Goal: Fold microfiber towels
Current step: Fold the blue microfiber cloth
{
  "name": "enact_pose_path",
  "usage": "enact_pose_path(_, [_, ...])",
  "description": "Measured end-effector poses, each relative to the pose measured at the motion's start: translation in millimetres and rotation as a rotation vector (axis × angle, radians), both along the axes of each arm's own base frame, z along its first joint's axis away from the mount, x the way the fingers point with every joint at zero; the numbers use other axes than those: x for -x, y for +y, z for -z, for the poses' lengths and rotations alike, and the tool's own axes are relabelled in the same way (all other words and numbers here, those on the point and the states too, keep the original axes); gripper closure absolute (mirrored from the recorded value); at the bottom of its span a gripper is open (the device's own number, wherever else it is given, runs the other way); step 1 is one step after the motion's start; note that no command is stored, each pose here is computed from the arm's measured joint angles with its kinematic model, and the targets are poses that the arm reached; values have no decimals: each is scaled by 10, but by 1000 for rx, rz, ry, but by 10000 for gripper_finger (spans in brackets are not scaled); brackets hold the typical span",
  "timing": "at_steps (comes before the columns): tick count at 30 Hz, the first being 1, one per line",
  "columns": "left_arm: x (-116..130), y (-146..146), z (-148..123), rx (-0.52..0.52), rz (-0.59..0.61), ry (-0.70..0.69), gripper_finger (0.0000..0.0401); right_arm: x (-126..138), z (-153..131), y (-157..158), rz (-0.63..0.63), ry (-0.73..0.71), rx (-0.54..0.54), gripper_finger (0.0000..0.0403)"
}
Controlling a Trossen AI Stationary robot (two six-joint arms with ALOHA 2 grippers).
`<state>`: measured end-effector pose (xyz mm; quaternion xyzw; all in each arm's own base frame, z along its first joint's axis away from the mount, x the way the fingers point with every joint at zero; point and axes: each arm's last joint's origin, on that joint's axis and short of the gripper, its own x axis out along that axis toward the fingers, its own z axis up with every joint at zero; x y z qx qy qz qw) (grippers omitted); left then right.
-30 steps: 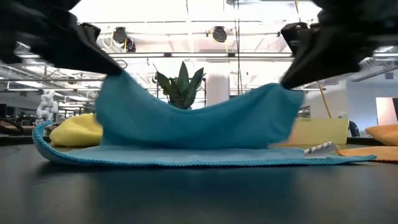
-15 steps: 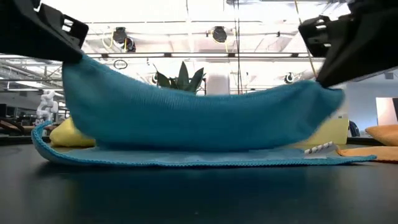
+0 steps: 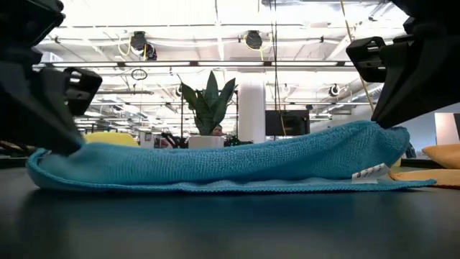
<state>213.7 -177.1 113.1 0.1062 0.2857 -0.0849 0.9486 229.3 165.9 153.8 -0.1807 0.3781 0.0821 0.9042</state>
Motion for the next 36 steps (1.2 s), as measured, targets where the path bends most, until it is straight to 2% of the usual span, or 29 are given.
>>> enact_pose_path(9, [21,-48,18,144,88,90,392,-10,-10,11,-3,-9,-24,403])
enact_pose_path(12, [16,-41,18,159,73,93,363,-16,-15,34,-56,11,-73,403])
enact_pose_path(16, [4,-25,3,169,59,89,304,-9,-10,44,-74,36,-108,395])
enact_pose_path(22, [-27,24,-182,313,48,78,225,3,2,36,-44,60,-133,338])
enact_pose_path(25, [-22,49,-321,348,48,36,209,-10,-5,44,-68,72,-178,304])
enact_pose_path(29, [-40,92,-386,283,39,-24,211,-47,-27,13,-32,75,-249,283])
enact_pose_path(33, [-128,177,-277,278,17,21,234,-139,84,-123,124,122,-319,311])
enact_pose_path(36, [-161,194,-124,286,34,101,255,-188,255,-185,136,171,-355,361])
